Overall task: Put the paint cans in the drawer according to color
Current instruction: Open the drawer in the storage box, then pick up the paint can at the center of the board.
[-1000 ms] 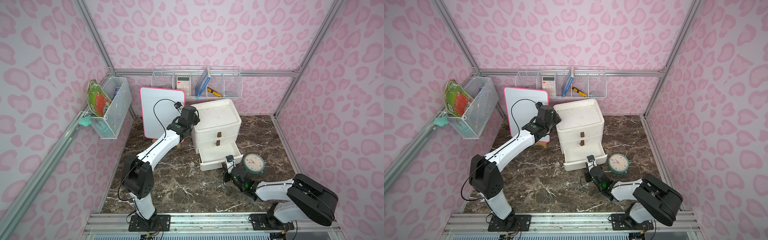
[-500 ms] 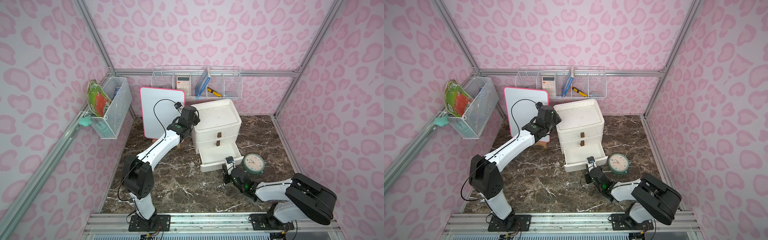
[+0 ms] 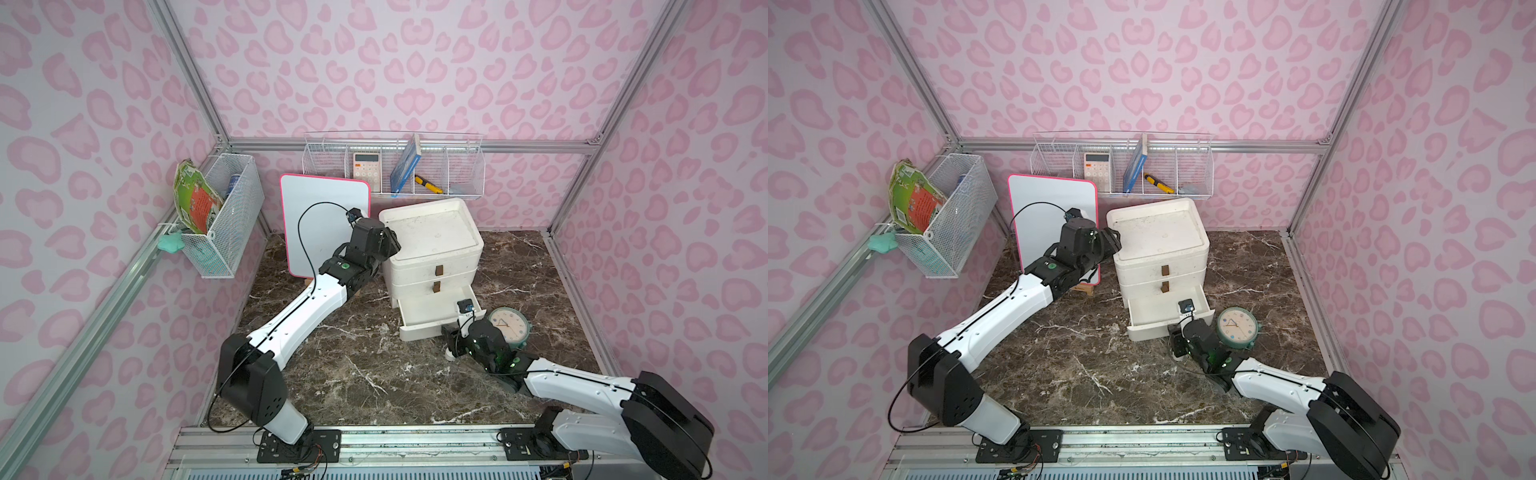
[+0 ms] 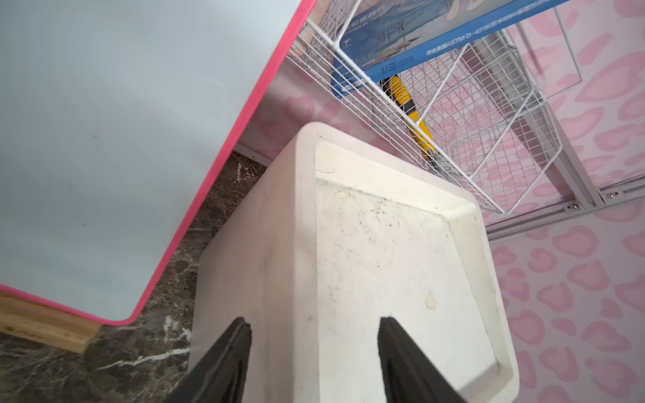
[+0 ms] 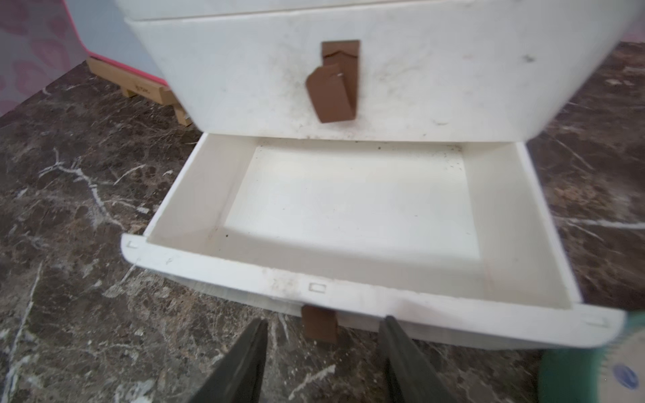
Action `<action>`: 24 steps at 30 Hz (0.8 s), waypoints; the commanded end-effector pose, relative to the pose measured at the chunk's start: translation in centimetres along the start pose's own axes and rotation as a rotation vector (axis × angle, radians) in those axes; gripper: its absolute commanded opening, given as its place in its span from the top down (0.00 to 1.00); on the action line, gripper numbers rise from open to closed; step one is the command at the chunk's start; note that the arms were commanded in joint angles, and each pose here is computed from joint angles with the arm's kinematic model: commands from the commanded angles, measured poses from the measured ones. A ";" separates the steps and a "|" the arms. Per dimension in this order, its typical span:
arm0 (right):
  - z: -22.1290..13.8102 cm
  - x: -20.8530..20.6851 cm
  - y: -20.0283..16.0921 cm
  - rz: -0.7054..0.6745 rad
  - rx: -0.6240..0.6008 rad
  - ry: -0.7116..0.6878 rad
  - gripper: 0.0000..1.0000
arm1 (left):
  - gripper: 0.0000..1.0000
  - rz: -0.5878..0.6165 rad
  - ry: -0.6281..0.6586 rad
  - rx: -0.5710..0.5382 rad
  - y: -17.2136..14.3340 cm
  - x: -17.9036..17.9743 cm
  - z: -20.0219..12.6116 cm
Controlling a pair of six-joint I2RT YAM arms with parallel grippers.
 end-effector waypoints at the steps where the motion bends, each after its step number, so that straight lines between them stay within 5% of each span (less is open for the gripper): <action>1: -1.2 -3.0 -0.6 0.139 0.146 -0.123 0.47 | 0.38 0.174 -0.007 -0.014 -0.6 0.4 -2.3; 13: -3.2 -5.2 -0.7 0.165 0.313 -0.203 0.31 | 0.33 0.553 -0.352 0.152 -11.8 -3.7 -9.9; 20: -1.5 -5.4 -3.2 0.141 0.448 -0.205 0.29 | 0.33 0.571 -0.468 0.203 -17.1 -4.7 -11.2; 24: -0.7 -6.0 -4.3 0.114 0.484 -0.248 0.36 | 0.34 0.599 -0.488 0.210 -18.5 -4.9 -11.4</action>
Point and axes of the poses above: each gripper's point midway between its finger pads, its own z axis out along the fingers, its own x axis along the line the jaws close on, y = z × x, the point moved 4 cm from there along -z, back along the fingers, and after that the axes turned 12 degrees about z, right-handed, at the moved point
